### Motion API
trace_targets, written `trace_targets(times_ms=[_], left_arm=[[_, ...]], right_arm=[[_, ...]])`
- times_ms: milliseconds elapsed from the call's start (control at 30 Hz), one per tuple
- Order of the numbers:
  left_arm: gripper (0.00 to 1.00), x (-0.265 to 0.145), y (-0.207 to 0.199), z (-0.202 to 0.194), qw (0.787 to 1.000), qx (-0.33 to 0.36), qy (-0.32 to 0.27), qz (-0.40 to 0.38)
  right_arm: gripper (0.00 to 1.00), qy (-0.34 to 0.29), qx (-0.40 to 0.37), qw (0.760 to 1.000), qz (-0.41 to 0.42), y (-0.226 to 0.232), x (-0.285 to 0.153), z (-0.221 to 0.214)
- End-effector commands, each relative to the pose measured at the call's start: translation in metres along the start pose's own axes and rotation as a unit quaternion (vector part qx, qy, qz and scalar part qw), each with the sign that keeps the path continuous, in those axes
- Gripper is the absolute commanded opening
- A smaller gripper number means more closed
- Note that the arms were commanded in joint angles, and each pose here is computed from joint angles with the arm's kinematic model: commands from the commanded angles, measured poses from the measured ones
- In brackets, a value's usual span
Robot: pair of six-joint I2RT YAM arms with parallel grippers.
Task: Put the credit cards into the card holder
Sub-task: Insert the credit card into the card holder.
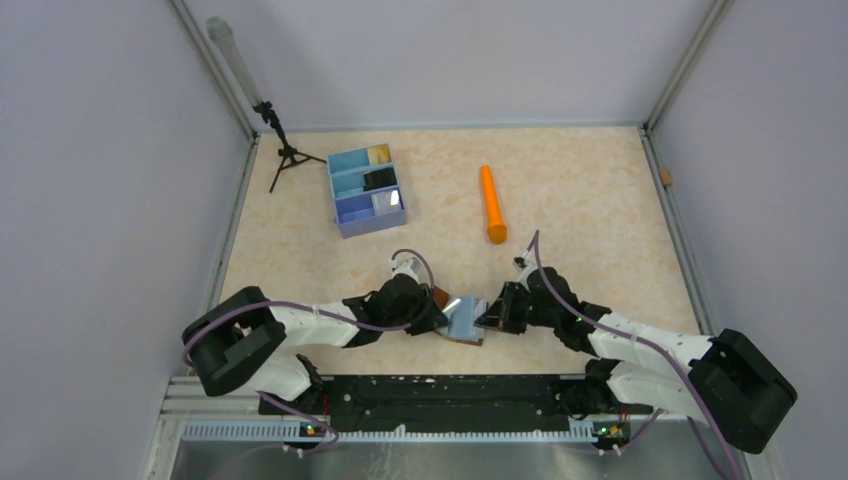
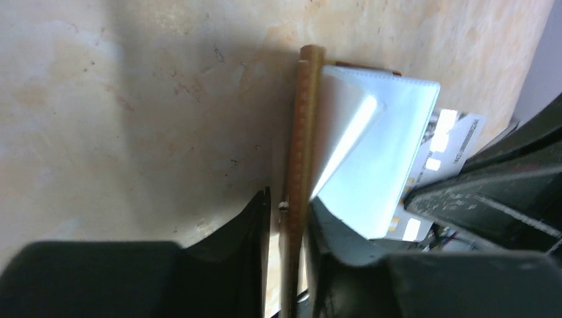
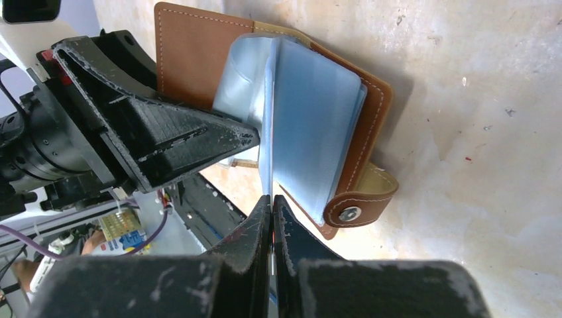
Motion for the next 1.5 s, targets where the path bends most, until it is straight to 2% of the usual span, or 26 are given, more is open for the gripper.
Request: trace_targets(times_ms=[0,33,67,233,367,533,867,1067,1300,1467], left_arm=[[0.37,-0.006,-0.007,0.004,0.999,0.02,-0.01,-0.028],[0.46,-0.008,-0.007,0.005,0.999,0.025,-0.013,-0.03],[0.5,-0.01,-0.008,0.006,0.999,0.029,-0.017,-0.03],[0.69,-0.023,-0.01,0.01,0.997,0.054,-0.035,-0.03],[0.75,-0.031,-0.01,0.011,0.996,0.076,-0.039,-0.032],[0.77,-0.04,-0.016,0.014,0.993,0.095,-0.047,-0.045],[0.72,-0.042,-0.013,0.013,0.992,0.107,-0.047,-0.044],[0.6,-0.038,-0.003,0.014,0.994,0.092,-0.064,-0.01],[0.51,-0.036,0.006,0.014,0.995,0.078,-0.065,0.021],[0.34,-0.036,0.015,0.015,0.994,0.066,-0.071,0.053]], right_arm=[[0.0,-0.027,-0.022,0.999,0.032,0.015,0.003,0.015],[0.0,-0.027,-0.023,0.999,0.032,0.015,0.005,0.015],[0.0,-0.026,-0.023,0.999,0.032,0.015,0.007,0.016],[0.0,-0.029,-0.029,0.998,0.043,0.019,0.011,0.02],[0.0,-0.035,-0.038,0.997,0.054,0.028,0.011,0.025],[0.0,-0.041,-0.053,0.996,0.067,0.042,0.012,0.031],[0.0,-0.019,-0.061,0.996,0.058,0.046,0.034,0.031],[0.0,-0.013,-0.061,0.996,0.057,0.046,0.042,0.029],[0.0,-0.003,-0.063,0.996,0.059,0.045,0.049,0.027],[0.0,-0.003,-0.056,0.997,0.045,0.042,0.05,0.025]])
Point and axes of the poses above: each gripper's point midway between its finger pads, its own x axis out along the fingers, its own y axis along the line the jaws close on, z = x × y, the point moved 10 cm from there along -x, back along the fingers, and after that the axes turned 3 degrees about -x, right-handed, at the moved point
